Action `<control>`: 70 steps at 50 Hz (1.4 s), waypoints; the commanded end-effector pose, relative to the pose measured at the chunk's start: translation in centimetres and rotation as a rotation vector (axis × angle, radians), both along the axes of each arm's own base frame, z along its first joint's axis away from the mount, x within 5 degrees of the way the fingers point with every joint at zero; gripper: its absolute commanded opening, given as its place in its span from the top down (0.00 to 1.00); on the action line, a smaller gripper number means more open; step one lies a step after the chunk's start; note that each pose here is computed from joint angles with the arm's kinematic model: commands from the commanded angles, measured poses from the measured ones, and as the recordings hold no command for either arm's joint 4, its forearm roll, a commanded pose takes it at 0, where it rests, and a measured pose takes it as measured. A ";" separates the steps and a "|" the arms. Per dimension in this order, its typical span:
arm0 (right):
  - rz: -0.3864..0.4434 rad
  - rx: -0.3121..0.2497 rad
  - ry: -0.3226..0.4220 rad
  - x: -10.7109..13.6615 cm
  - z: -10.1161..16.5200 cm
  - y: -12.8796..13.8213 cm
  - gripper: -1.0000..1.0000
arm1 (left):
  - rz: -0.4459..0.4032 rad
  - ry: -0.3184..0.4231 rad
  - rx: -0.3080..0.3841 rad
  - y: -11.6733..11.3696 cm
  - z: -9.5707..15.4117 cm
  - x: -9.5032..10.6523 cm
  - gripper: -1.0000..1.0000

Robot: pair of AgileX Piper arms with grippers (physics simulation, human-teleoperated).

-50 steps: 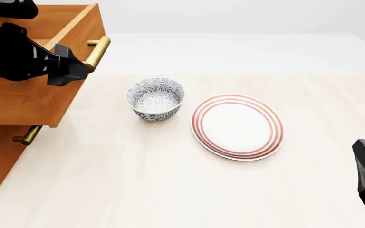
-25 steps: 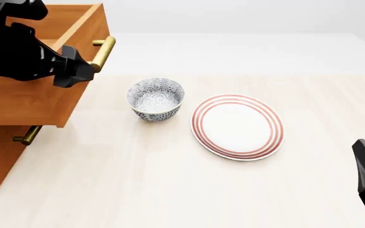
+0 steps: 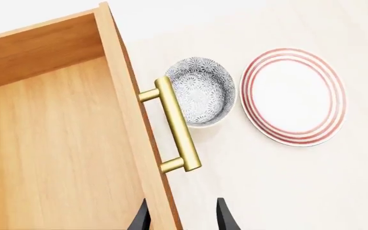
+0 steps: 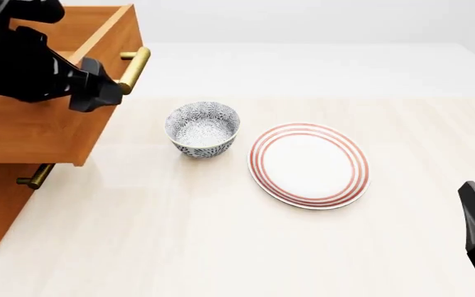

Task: Open the top drawer of the cabinet.

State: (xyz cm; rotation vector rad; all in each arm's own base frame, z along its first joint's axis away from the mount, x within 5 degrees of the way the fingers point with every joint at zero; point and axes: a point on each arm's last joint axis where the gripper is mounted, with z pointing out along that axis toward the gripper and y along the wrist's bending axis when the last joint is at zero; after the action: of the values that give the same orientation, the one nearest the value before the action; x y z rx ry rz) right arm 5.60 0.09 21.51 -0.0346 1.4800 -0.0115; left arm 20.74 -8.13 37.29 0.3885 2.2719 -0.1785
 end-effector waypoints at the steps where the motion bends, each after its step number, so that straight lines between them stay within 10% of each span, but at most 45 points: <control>1: 0.000 0.000 0.000 0.0 0.0 0.0 0.00 | -0.097 -0.064 -0.024 -1.5 2.7 -0.1 0.00; 70: 0.000 0.000 0.000 0.0 0.0 0.0 0.00 | -0.098 -0.230 -0.015 1.0 9.9 -3.6 0.00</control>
State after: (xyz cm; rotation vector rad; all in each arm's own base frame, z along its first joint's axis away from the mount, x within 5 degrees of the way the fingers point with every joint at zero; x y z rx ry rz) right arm 5.60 0.09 21.51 -0.0346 1.4800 -0.0115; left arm 18.14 -7.66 46.17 0.5046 2.0664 -0.1891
